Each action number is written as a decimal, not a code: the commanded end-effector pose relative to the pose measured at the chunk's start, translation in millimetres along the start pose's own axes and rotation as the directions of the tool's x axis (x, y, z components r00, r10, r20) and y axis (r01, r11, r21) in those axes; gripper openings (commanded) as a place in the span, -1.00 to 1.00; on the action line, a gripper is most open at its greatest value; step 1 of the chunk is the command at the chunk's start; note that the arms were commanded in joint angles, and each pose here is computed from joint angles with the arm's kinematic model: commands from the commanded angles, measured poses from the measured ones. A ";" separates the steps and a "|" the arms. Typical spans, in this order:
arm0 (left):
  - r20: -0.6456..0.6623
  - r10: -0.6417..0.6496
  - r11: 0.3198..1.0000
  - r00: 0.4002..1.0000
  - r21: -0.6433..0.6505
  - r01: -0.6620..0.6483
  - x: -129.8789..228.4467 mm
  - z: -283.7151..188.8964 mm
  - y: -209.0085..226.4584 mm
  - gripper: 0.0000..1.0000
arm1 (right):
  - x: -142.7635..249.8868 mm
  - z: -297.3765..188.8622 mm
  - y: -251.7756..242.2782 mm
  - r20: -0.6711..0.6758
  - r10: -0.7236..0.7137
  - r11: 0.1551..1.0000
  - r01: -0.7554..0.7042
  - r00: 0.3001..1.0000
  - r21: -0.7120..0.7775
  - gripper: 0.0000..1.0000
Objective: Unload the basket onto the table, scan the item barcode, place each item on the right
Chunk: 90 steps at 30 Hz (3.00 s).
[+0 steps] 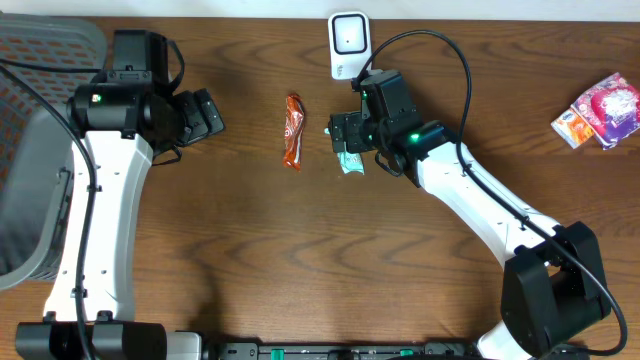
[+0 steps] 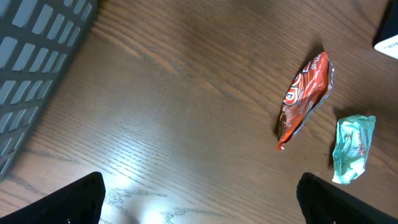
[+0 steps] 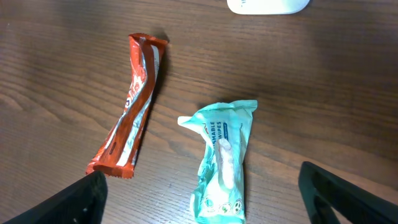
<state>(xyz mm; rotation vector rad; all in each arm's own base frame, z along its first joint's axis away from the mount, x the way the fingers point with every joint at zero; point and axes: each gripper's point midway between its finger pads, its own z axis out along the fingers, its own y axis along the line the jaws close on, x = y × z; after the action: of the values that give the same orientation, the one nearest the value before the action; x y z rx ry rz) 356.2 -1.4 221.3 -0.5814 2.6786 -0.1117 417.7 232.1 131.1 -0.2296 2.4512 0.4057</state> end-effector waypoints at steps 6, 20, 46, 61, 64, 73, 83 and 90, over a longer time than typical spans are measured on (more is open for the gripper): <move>0.019 -0.007 1.000 1.000 -0.002 0.007 -2.7 -6.0 1.2 0.96 | 4.0 3.2 8.7 -0.008 -0.015 1.000 0.015 1.000 -0.014 0.95; 0.019 -0.007 1.000 1.000 -0.002 0.007 -2.7 -6.0 1.2 0.95 | 2.4 3.1 15.9 0.001 -0.021 0.999 0.021 1.000 -0.039 0.98; 0.019 -0.007 1.000 1.000 -0.002 0.007 -2.7 -6.0 1.2 0.96 | 24.0 42.4 42.1 0.007 -0.205 0.976 0.205 0.979 -0.070 0.29; 0.019 -0.007 1.000 1.000 -0.002 0.007 -2.7 -6.0 1.2 0.96 | 39.8 53.9 30.4 -0.030 -0.464 0.839 0.451 0.885 0.304 0.31; 0.019 -0.007 1.000 1.000 -0.002 0.007 -2.7 -6.0 1.2 0.96 | 45.3 60.1 20.1 -0.069 -0.493 0.802 0.484 0.867 0.351 0.33; 0.019 -0.007 1.000 1.000 -0.002 0.007 -2.7 -6.0 1.2 0.96 | 66.2 81.4 -8.3 -0.162 -0.500 0.731 0.515 0.851 0.448 0.36; 0.019 -0.007 1.000 1.000 -0.002 0.007 -2.7 -6.0 1.2 0.96 | 87.2 100.8 -37.2 -0.249 -0.476 0.709 0.536 0.843 0.458 0.21; 0.019 -0.007 1.000 1.000 -0.002 0.007 -2.7 -6.0 1.2 0.96 | 82.4 97.6 -50.6 -0.225 -0.395 0.752 0.454 0.891 0.479 -0.44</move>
<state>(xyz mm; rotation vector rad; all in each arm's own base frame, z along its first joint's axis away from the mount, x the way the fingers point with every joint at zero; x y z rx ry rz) 356.2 -1.3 221.3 -0.5814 2.6785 -0.1112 423.8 221.9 11.8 -0.6106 2.3558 -0.4926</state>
